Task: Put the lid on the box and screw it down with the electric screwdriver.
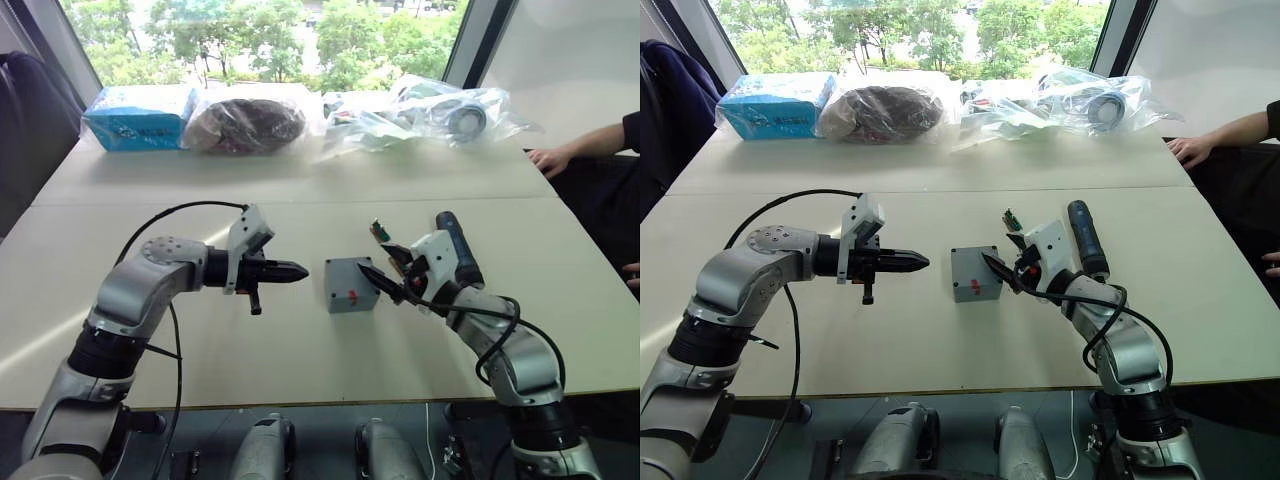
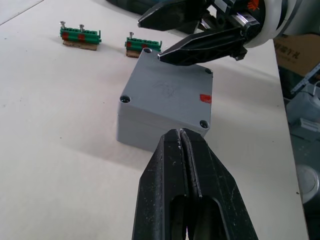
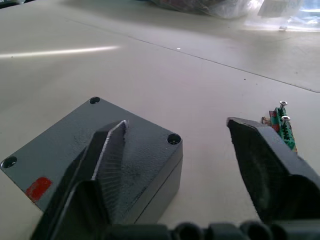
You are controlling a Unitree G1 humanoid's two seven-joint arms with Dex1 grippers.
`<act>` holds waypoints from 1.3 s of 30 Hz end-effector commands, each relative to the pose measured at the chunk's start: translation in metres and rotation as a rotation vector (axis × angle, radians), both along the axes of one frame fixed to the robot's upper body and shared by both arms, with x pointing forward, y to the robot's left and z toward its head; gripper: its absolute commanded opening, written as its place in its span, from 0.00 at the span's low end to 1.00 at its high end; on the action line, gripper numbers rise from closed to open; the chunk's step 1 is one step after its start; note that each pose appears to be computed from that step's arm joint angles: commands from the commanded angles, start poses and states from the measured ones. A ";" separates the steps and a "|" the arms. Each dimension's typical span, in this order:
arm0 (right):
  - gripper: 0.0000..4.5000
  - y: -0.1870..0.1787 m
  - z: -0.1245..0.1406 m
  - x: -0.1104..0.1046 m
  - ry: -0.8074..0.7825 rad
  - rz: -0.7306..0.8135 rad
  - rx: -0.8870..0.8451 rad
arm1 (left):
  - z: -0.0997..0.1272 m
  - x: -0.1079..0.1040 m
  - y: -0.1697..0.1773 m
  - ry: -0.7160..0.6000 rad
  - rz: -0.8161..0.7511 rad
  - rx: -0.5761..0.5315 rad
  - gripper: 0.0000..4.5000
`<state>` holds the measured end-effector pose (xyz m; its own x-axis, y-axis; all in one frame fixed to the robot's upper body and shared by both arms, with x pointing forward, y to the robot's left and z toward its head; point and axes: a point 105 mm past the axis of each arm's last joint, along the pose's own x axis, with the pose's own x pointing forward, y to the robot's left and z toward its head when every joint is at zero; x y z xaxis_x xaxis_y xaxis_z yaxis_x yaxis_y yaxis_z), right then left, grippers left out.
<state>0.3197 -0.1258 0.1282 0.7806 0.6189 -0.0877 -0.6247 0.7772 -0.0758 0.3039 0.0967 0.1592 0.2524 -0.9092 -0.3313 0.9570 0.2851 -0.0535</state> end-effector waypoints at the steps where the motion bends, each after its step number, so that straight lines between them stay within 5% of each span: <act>1: 0.76 -0.022 0.050 0.000 -0.114 -0.107 0.140 | 0.026 0.000 -0.011 -0.052 -0.048 -0.077 0.00; 4: 0.76 -0.035 0.077 -0.002 -0.129 -0.129 0.184 | 0.039 -0.002 -0.017 -0.057 -0.076 -0.118 0.00; 5: 0.89 -0.042 0.088 -0.002 -0.132 -0.133 0.187 | 0.043 -0.002 -0.020 -0.065 -0.088 -0.122 0.00; 8: 1.00 -0.069 0.107 0.008 -0.050 -0.201 0.144 | 0.050 -0.007 -0.025 -0.094 -0.133 -0.113 0.00; 11: 1.00 -0.095 0.092 0.014 0.280 -0.258 0.023 | 0.053 -0.014 -0.031 -0.117 -0.185 -0.099 0.00; 15: 1.00 -0.130 0.093 0.027 0.376 -0.383 -0.140 | 0.053 -0.017 -0.037 -0.159 -0.229 -0.069 0.00; 19: 1.00 -0.144 0.060 0.027 0.678 -0.337 -0.187 | 0.050 -0.023 -0.044 -0.217 -0.293 -0.034 0.00; 39: 1.00 -0.141 0.020 0.054 0.957 -0.201 -0.363 | 0.032 -0.032 -0.040 -0.200 -0.157 -0.064 0.00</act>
